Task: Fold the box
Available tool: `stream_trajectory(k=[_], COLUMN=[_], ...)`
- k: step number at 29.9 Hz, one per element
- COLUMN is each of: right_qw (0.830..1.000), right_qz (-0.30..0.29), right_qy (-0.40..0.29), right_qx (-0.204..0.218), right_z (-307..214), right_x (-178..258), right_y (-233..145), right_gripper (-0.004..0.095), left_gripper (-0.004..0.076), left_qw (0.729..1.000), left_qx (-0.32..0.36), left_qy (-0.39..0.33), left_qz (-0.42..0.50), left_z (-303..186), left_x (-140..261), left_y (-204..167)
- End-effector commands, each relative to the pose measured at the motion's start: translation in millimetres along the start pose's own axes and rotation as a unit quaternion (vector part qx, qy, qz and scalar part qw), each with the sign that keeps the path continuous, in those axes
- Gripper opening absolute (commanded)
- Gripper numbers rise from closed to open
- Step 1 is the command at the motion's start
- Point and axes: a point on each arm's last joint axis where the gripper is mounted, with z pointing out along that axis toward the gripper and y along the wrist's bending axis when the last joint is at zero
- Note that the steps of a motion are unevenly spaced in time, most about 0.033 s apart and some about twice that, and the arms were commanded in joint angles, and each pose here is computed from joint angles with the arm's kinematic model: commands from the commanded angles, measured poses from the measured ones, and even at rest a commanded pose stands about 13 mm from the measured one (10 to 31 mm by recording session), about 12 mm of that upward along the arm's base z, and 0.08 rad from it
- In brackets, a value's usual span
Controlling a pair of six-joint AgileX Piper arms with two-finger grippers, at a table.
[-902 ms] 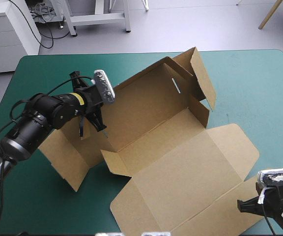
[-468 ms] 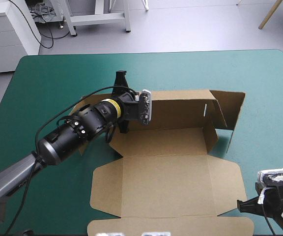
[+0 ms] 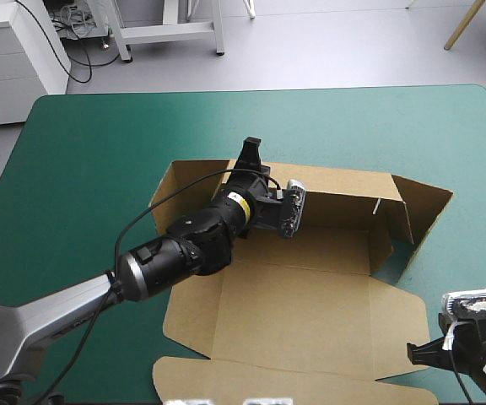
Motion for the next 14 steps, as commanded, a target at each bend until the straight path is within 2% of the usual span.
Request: stream_trajectory(k=[1, 9, 14], right_qw=[0.999, 0.999, 0.999], right_qz=[-0.001, -0.001, -0.001], right_qy=[-0.036, -0.036, -0.036], right_qx=[0.008, 0.008, 0.008], right_z=[-4.0, -4.0, -4.0], right_x=[-10.6, -10.6, -10.6], right_y=[-1.4, -1.4, -1.4], right_gripper=[-0.0019, -0.0019, -0.0019], left_gripper=[-0.0010, -0.0010, -0.0010], left_qw=[0.997, 0.990, 0.990], left_qx=[-0.081, -0.115, -0.104], left_qy=[-0.005, 0.077, 0.093], left_qz=[0.009, 0.022, 0.017], left_z=[-18.1, -11.9, -9.2], left_x=[-10.8, 2.7, 8.7], left_y=[20.0, -11.6, -24.5])
